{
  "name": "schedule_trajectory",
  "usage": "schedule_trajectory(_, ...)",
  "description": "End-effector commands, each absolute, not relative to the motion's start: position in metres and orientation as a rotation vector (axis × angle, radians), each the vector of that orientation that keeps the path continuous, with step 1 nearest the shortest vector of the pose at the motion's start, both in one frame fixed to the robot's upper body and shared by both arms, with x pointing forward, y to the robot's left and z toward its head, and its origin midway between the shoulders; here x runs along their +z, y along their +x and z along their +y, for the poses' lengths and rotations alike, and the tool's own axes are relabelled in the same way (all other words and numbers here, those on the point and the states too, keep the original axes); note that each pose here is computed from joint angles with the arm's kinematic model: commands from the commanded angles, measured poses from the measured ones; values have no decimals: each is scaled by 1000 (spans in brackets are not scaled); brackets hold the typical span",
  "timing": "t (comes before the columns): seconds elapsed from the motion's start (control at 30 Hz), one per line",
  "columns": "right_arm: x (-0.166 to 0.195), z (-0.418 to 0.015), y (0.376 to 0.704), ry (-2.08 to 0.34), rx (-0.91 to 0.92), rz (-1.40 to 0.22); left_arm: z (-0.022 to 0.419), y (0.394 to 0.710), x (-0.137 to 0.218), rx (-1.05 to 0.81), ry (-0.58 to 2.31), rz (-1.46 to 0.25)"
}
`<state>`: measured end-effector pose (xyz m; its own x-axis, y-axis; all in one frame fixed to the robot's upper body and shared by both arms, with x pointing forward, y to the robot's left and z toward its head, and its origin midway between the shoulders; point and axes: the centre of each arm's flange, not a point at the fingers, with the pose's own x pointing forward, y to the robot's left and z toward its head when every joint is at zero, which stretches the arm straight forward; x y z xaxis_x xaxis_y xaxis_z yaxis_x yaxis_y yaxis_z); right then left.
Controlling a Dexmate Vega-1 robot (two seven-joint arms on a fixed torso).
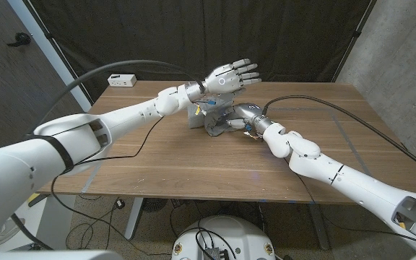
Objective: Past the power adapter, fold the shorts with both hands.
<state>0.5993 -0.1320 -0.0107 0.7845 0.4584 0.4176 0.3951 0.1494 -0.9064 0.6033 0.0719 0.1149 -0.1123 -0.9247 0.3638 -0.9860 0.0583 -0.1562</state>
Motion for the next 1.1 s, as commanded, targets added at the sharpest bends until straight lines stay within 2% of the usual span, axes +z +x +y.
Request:
schedule_trajectory(0.03,0,-153,562,-1467,-76,-754,88,581,110,638,1886,-2161)
schedule_trajectory(0.47,6,-165,550,-1425,-126,-778,108,557,106,700,1857,-2033)
schedule_trajectory(1.1,17,-179,559,-1275,-165,-814,149,541,103,795,1666,-1730)
